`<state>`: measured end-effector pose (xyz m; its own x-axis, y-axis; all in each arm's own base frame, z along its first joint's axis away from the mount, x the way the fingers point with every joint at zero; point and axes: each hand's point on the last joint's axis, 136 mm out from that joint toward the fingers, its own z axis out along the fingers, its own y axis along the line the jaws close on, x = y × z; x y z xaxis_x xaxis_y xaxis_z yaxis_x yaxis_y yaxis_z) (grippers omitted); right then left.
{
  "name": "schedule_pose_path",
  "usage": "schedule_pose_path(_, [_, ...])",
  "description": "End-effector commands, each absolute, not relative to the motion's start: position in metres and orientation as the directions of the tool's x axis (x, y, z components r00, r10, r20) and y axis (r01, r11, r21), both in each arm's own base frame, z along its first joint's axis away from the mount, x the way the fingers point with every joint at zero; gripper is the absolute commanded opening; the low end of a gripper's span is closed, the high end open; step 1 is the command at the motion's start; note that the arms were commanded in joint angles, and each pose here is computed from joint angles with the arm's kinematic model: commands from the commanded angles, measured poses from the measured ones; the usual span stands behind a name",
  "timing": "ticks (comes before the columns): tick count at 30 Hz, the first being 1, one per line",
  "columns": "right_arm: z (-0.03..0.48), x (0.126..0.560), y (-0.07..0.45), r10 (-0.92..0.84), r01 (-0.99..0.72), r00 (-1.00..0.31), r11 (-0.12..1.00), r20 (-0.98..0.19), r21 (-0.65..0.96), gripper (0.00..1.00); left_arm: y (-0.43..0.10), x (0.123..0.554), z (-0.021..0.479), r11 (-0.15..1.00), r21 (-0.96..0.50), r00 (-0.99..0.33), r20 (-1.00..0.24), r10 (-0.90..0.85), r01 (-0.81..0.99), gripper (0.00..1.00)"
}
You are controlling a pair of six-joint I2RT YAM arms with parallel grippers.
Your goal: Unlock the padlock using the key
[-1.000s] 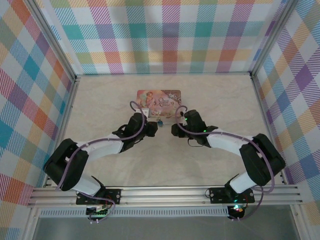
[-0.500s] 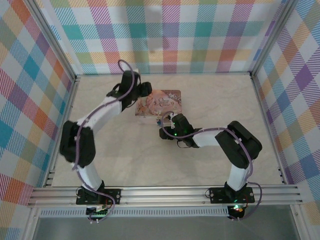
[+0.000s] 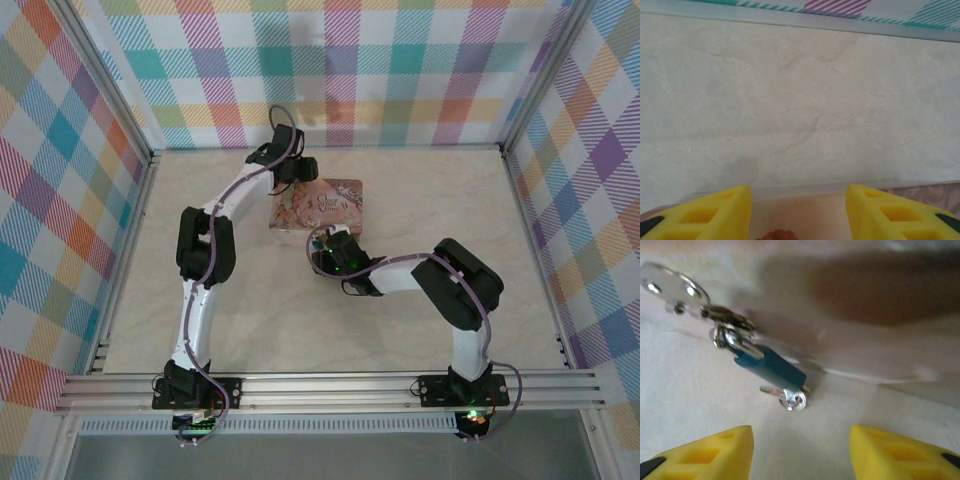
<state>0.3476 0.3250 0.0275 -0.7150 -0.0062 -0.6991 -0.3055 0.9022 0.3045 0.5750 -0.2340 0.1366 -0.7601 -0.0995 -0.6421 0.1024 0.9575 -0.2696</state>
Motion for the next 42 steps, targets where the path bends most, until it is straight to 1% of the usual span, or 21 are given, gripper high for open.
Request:
schedule_pose_path(1, [0.008, 0.354, 0.328, -0.004, -0.261, -0.717, 0.929, -0.697, 0.263, 0.52, -0.234, 0.568, 0.115, 0.964, -0.235, -0.808, -0.588, -0.036, 0.128, 0.51])
schedule_pose_path(4, [0.002, 0.360, 0.331, 0.009, -0.233, -0.713, 0.940, -0.701, 0.249, 0.49, -0.238, 0.564, 0.101, 0.961, -0.233, -0.837, -0.547, -0.001, 0.151, 0.44])
schedule_pose_path(5, [0.002, 0.362, 0.331, 0.017, -0.221, -0.711, 0.944, -0.703, 0.246, 0.46, -0.238, 0.562, 0.096, 0.962, -0.231, -0.846, -0.533, 0.003, 0.148, 0.42])
schedule_pose_path(9, [-0.001, 0.371, 0.329, 0.019, -0.178, -0.709, 0.962, -0.705, 0.205, 0.32, -0.242, 0.554, 0.083, 0.954, -0.255, -0.869, -0.494, 0.011, 0.157, 0.36])
schedule_pose_path(10, [-0.003, 0.373, 0.328, 0.020, -0.166, -0.712, 0.967, -0.702, 0.196, 0.28, -0.243, 0.553, 0.080, 0.953, -0.260, -0.873, -0.488, 0.009, 0.155, 0.36])
schedule_pose_path(12, [-0.006, 0.375, 0.325, 0.023, -0.137, -0.720, 0.975, -0.693, 0.175, 0.13, -0.243, 0.550, 0.077, 0.952, -0.267, -0.875, -0.484, 0.002, 0.150, 0.36])
schedule_pose_path(14, [-0.007, 0.376, 0.326, 0.020, -0.141, -0.720, 0.975, -0.693, 0.174, 0.01, -0.241, 0.549, 0.076, 0.953, -0.264, -0.875, -0.484, 0.000, 0.146, 0.36])
schedule_pose_path(18, [0.007, 0.368, 0.326, -0.010, -0.207, -0.700, 0.960, -0.714, 0.190, 0.00, -0.236, 0.547, 0.076, 0.960, -0.238, -0.874, -0.486, 0.011, 0.145, 0.35])
schedule_pose_path(21, [0.026, 0.360, 0.321, -0.078, -0.283, -0.665, 0.947, -0.743, 0.155, 0.00, -0.232, 0.545, 0.073, 0.965, -0.221, -0.875, -0.484, 0.020, 0.145, 0.35])
schedule_pose_path(25, [0.054, 0.346, 0.321, -0.178, -0.430, -0.610, 0.893, -0.772, 0.133, 0.00, -0.228, 0.541, 0.074, 0.966, -0.216, -0.872, -0.488, 0.016, 0.139, 0.35])
schedule_pose_path(27, [0.063, 0.341, 0.316, -0.217, -0.472, -0.592, 0.874, -0.776, 0.116, 0.00, -0.227, 0.538, 0.075, 0.966, -0.220, -0.871, -0.490, 0.012, 0.137, 0.35])
schedule_pose_path(30, [0.070, 0.339, 0.305, -0.214, -0.487, -0.598, 0.862, -0.772, 0.138, 0.00, -0.227, 0.535, 0.076, 0.963, -0.231, -0.869, -0.495, 0.005, 0.137, 0.36])
schedule_pose_path(32, [0.076, 0.337, 0.304, -0.200, -0.501, -0.603, 0.848, -0.772, 0.172, 0.00, -0.227, 0.533, 0.075, 0.963, -0.233, -0.872, -0.490, 0.006, 0.137, 0.36])
schedule_pose_path(35, [0.082, 0.338, 0.306, -0.186, -0.500, -0.599, 0.847, -0.779, 0.182, 0.00, -0.227, 0.529, 0.069, 0.962, -0.238, -0.879, -0.477, 0.003, 0.132, 0.36])
schedule_pose_path(40, [0.080, 0.345, 0.309, -0.223, -0.513, -0.581, 0.847, -0.783, 0.139, 0.00, -0.231, 0.523, 0.064, 0.953, -0.273, -0.885, -0.465, -0.010, 0.132, 0.36])
schedule_pose_path(42, [0.083, 0.350, 0.317, -0.232, -0.531, -0.575, 0.835, -0.785, 0.142, 0.00, -0.234, 0.521, 0.061, 0.947, -0.294, -0.891, -0.454, -0.017, 0.132, 0.34])
